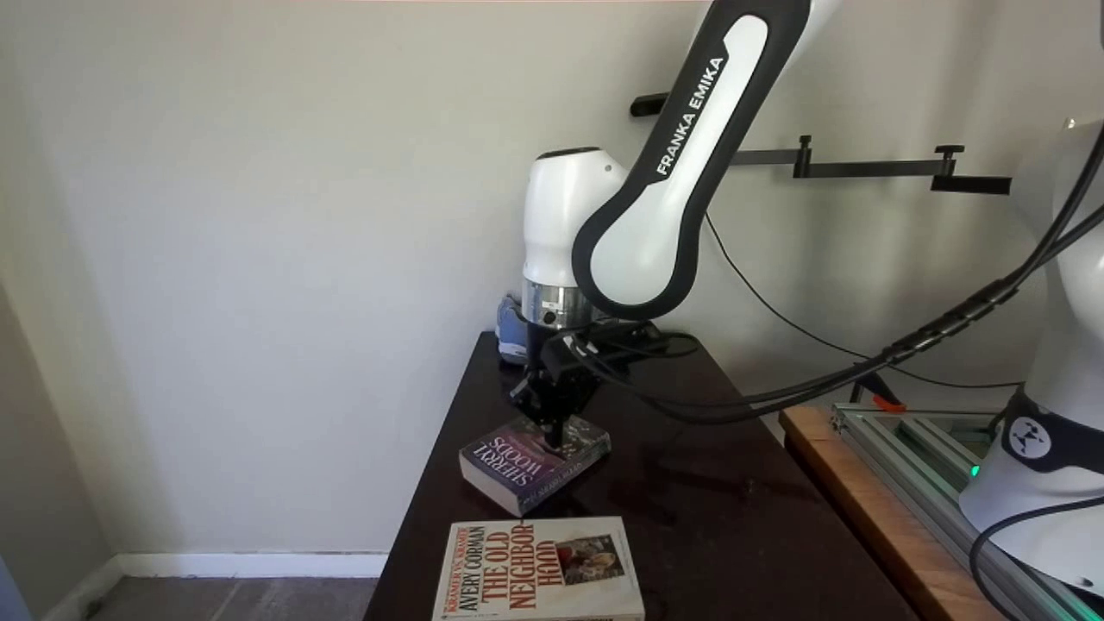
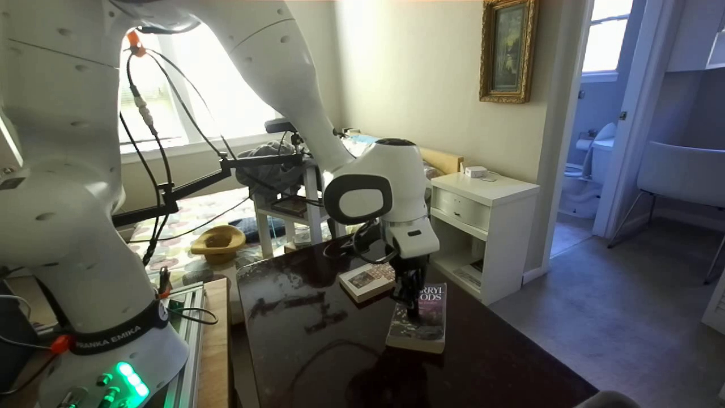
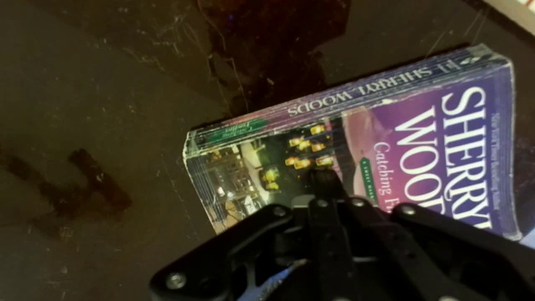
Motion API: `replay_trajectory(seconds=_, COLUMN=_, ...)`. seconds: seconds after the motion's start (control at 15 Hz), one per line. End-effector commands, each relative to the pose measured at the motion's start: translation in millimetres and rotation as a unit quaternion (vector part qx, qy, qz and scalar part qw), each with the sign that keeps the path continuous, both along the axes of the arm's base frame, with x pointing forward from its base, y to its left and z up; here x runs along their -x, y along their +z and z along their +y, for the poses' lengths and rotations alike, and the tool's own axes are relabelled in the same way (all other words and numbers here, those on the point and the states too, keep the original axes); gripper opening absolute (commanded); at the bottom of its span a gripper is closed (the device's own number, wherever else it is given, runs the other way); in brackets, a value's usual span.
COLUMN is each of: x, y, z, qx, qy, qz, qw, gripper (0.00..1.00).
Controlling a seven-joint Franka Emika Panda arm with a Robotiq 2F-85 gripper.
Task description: Rotate the book on the right.
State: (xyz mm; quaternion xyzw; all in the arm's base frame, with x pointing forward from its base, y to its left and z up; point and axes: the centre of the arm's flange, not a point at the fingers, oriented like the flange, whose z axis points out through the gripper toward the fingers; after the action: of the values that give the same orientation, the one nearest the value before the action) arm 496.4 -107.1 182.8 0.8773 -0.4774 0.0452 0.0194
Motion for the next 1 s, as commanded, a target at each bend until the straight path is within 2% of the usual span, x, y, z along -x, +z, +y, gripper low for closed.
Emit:
replay_trajectory(seconds=0.0, x=9, y=-41, z=17, qx=0.021, qy=-0.095, qz=0.014, qw=0.9951, gripper=0.00)
replay_trajectory(seconds=0.2, x=7, y=-41, z=24, qx=0.022, qy=-0.173, qz=0.016, qw=0.9846, gripper=0.00)
replay_trajectory(seconds=0.47, x=-1, y=-41, z=29, qx=0.009, qy=-0.271, qz=0.019, qw=0.9624, gripper=0.00)
replay_trajectory(seconds=0.73, x=-16, y=-38, z=37, qx=-0.010, qy=-0.357, qz=0.029, qw=0.9338, gripper=0.00)
replay_trajectory(seconds=0.93, x=-26, y=-36, z=49, qx=-0.011, qy=-0.419, qz=0.038, qw=0.9071, gripper=0.00)
